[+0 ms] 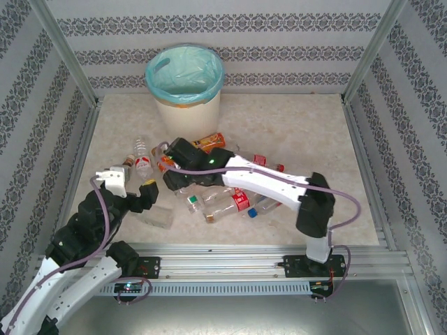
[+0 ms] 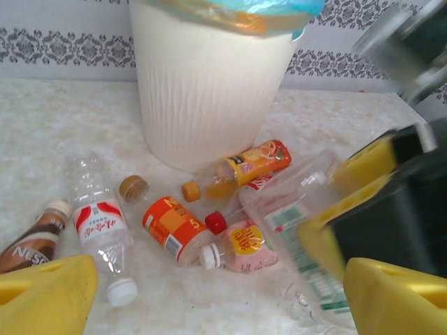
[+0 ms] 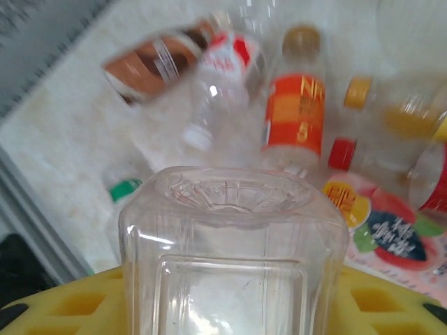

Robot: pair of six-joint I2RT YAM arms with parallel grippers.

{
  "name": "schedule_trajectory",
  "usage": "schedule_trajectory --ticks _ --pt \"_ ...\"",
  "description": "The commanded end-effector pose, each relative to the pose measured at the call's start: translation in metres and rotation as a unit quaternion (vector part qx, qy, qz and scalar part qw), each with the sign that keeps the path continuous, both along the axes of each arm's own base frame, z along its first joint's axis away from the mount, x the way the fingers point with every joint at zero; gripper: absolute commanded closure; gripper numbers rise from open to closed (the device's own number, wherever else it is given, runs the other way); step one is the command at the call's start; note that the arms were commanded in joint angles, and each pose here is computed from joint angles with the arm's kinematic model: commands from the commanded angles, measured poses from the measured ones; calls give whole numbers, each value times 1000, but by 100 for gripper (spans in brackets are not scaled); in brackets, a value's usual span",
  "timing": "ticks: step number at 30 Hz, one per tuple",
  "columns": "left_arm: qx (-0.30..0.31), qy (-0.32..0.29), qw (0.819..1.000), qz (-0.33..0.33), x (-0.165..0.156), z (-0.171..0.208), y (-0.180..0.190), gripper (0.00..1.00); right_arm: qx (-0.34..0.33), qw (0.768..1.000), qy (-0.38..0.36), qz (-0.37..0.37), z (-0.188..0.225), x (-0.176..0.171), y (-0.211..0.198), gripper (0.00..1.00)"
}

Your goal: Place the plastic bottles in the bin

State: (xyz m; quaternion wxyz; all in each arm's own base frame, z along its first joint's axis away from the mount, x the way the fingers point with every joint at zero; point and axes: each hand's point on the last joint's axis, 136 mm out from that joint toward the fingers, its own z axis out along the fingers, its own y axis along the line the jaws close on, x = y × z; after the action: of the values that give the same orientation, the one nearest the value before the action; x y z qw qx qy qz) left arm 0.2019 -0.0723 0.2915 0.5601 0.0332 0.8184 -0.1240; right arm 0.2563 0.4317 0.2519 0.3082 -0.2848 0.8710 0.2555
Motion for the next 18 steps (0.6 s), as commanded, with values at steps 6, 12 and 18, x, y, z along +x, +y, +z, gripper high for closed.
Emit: schedule_trajectory --ticks 6,12,18 --pt "2 -58 997 -50 34 72 -39 9 115 978 -173 -12 140 60 -32 48" --pt "15 -100 992 -74 74 139 -69 11 189 947 -257 -48 223 115 -47 50" --pt "-7 -123 988 -93 113 184 -86 13 228 917 -318 -72 271 158 -47 50"
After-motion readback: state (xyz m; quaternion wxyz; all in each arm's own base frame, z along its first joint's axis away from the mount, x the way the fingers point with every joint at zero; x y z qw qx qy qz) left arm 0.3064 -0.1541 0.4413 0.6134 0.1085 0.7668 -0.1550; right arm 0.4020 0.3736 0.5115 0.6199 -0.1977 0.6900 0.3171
